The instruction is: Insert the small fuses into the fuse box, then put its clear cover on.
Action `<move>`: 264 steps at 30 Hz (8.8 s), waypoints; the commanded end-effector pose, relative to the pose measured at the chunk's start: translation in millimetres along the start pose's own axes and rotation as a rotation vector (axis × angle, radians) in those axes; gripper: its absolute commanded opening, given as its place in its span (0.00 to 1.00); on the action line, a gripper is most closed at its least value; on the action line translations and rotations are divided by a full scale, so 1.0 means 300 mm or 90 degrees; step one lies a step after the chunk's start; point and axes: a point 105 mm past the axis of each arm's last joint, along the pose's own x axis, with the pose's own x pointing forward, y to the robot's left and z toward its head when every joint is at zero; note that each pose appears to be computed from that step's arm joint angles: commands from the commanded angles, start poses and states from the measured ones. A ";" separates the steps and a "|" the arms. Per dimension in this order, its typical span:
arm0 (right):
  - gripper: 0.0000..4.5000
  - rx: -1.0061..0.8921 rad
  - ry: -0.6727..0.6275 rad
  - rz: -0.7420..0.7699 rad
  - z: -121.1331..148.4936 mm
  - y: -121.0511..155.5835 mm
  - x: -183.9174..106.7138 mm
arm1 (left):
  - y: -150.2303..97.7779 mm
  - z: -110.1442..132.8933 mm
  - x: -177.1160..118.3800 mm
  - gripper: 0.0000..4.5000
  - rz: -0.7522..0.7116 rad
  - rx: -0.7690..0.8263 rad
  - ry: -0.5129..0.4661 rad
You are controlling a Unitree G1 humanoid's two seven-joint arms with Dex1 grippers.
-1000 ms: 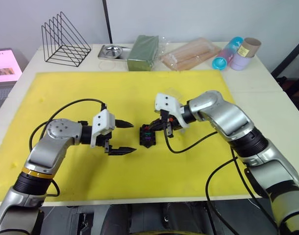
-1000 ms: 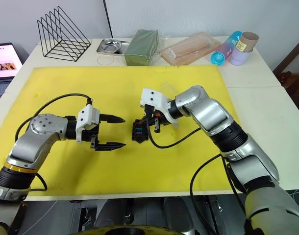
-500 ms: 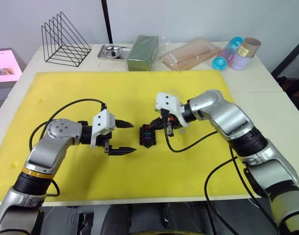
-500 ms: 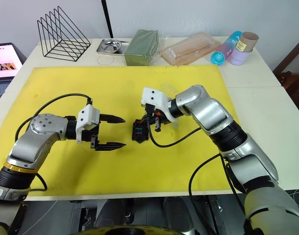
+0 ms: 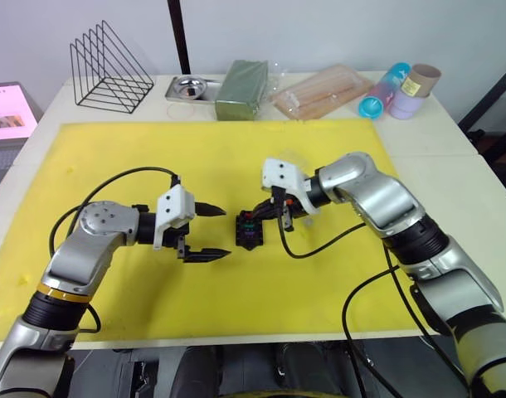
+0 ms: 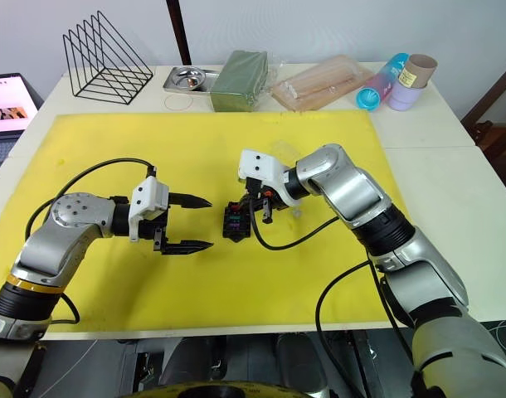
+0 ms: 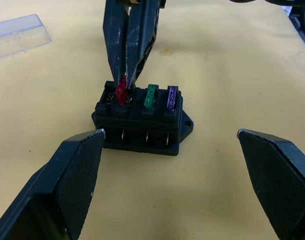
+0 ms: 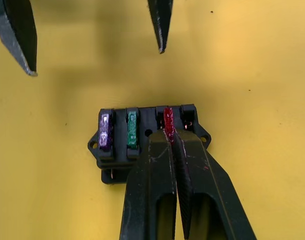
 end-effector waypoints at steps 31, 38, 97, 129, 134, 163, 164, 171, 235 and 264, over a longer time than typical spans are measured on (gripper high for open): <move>0.02 -0.026 0.065 0.035 -0.033 0.018 0.036 | -0.002 0.027 0.005 1.00 0.016 0.025 -0.019; 0.02 -0.032 0.052 0.023 -0.005 0.011 0.021 | 0.004 0.028 0.004 1.00 0.014 0.028 -0.017; 0.02 -0.043 0.029 0.020 0.054 -0.002 -0.023 | 0.006 0.034 0.015 1.00 0.016 0.032 -0.025; 0.02 -0.031 0.037 0.013 0.056 -0.021 -0.028 | 0.004 0.033 0.023 1.00 0.017 0.030 -0.029; 0.02 -0.029 0.034 0.013 0.062 -0.020 -0.029 | 0.002 0.032 0.022 1.00 0.015 0.030 -0.028; 0.02 -0.001 0.126 0.081 -0.036 0.001 0.032 | 0.029 0.039 0.036 1.00 0.023 0.053 -0.033; 0.02 -0.009 0.131 0.082 -0.033 -0.002 0.030 | 0.033 0.040 0.038 1.00 0.023 0.054 -0.033; 0.02 -0.039 0.160 0.088 -0.029 -0.003 0.045 | 0.044 0.039 0.043 1.00 0.022 0.058 -0.035; 0.00 0.064 -0.061 -0.026 0.072 0.000 -0.023 | 0.043 0.045 0.034 1.00 0.024 0.056 -0.029; 0.00 0.081 0.022 -0.029 -0.074 0.010 0.040 | 0.042 0.048 0.034 1.00 0.024 0.057 -0.030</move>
